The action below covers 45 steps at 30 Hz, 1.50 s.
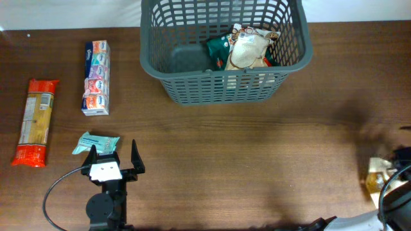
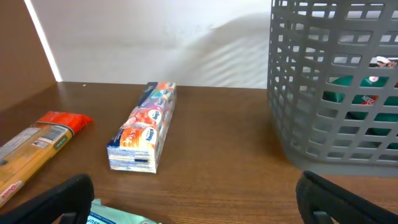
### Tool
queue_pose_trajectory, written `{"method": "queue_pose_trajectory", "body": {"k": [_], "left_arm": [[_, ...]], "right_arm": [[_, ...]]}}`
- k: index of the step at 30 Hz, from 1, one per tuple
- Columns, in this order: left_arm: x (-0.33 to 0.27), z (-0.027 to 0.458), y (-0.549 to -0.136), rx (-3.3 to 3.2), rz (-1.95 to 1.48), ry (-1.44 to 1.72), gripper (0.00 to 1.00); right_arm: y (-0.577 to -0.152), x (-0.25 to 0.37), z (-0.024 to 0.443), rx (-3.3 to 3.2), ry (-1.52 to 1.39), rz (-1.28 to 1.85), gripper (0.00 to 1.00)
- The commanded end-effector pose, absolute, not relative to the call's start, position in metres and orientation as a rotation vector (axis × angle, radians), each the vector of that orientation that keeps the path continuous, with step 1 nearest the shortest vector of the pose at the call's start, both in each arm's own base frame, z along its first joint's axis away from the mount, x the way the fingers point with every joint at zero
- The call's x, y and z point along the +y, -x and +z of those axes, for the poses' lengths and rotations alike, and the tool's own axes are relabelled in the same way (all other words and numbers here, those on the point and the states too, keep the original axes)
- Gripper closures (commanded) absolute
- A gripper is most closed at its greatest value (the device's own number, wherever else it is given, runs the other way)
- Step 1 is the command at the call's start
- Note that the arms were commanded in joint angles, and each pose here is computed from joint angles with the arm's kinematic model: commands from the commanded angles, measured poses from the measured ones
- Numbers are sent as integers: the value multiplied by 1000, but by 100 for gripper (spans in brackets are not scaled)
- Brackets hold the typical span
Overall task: Pack container
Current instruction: 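Lower the right gripper onto the second clear rice bag to grasp, then close the right gripper on the clear mushroom bag and lift it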
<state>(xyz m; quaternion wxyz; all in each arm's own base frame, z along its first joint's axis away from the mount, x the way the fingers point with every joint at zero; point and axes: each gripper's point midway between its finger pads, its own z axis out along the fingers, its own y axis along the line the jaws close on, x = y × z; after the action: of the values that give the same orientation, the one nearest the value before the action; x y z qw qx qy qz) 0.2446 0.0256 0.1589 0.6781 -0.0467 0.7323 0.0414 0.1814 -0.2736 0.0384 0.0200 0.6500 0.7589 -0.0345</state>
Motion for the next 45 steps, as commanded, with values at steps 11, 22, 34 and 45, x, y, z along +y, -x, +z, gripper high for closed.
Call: {"method": "queue_pose_trajectory", "body": {"k": [11,22,34,45], "left_arm": [[23,157,-245,1643,74,102,1],[23,157,-245,1643,74,102,1],[23,157,-245,1643,74,102,1],[23,157,-245,1643,74,102,1]], "right_arm": [[-193,-246,6,2532,-1909,51,91],[-205,-245,18,2662,-1766,-95,1],[-242,-273,98,2697,-1543,-452,1],[-226,-287,116,2677,-1586,-599,1]]}}
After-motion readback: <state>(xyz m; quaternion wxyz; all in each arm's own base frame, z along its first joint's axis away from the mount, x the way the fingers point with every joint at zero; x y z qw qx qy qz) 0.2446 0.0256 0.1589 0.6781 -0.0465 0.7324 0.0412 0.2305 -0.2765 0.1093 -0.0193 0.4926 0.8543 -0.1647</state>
